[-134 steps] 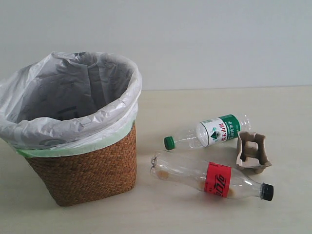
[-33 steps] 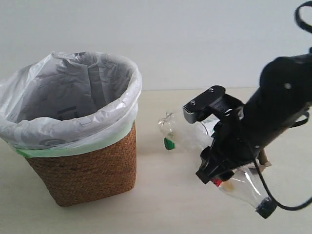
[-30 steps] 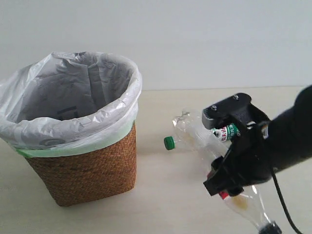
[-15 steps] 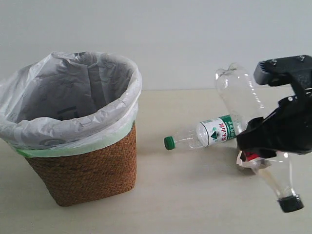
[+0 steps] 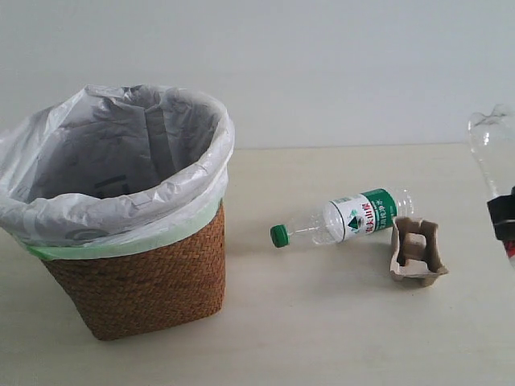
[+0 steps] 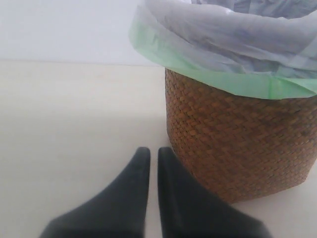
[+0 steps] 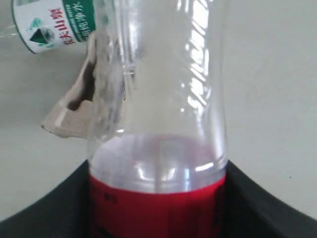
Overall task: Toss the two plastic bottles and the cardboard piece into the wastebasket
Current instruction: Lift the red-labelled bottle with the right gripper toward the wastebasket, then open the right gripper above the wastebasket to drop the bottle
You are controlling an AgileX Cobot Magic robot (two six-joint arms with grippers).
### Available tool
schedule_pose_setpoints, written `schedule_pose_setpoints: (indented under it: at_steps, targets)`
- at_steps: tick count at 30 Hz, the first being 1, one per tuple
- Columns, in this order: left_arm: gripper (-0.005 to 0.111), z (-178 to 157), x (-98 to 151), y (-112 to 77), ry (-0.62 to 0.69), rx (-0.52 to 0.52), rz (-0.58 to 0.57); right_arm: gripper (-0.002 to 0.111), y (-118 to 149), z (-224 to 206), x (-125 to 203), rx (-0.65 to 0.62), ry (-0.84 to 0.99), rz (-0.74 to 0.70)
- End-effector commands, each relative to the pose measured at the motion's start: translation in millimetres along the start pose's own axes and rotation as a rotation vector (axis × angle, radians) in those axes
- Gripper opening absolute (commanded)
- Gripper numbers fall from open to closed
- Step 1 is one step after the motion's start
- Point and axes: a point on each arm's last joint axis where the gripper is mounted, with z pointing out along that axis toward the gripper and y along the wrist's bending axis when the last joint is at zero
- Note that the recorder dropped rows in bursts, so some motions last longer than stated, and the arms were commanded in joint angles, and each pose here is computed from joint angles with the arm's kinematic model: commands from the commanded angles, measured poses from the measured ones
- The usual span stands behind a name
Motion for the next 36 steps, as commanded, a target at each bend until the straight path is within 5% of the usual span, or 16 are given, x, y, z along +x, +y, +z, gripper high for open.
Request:
schedule_pose_setpoints:
  at_steps: [1,7,13,15,17,20,24,31,36]
  targets:
    - [0.006,0.1,0.6,0.3,-0.003,-0.004,-0.008,0.000,-7.2,6.2,10.7,0.029,-0.015,0.034]
    - [0.006,0.1,0.6,0.3,-0.003,-0.004,-0.008,0.000,10.3,13.7,-1.9,-0.028,-0.041,0.007]
    - [0.006,0.1,0.6,0.3,-0.003,-0.004,-0.008,0.005,126.4,-45.7,-93.2,-0.384,-0.350,-0.164]
    - [0.006,0.1,0.6,0.3,-0.003,-0.004,-0.008,0.026,164.3,-80.5,-125.3,-0.536,-0.443,-0.117]
    - [0.006,0.1,0.6,0.3,-0.003,-0.004,-0.008,0.067,192.9,-111.6,-153.6,-0.685,-0.472,-0.074]
    - [0.006,0.1,0.6,0.3,-0.003,-0.004,-0.008,0.104,210.7,-137.4,-184.5,-0.766,-0.449,0.000]
    - [0.006,0.1,0.6,0.3,-0.003,-0.004,-0.008,0.095,213.7,-122.6,-194.5,-0.640,-0.294,0.001]
    - [0.006,0.1,0.6,0.3,-0.003,-0.004,-0.008,0.045,194.4,-100.0,-191.0,-0.332,-0.210,-0.123]
    - [0.006,0.1,0.6,0.3,-0.003,-0.004,-0.008,0.036,171.1,-94.5,-188.6,-0.065,-0.165,-0.190]
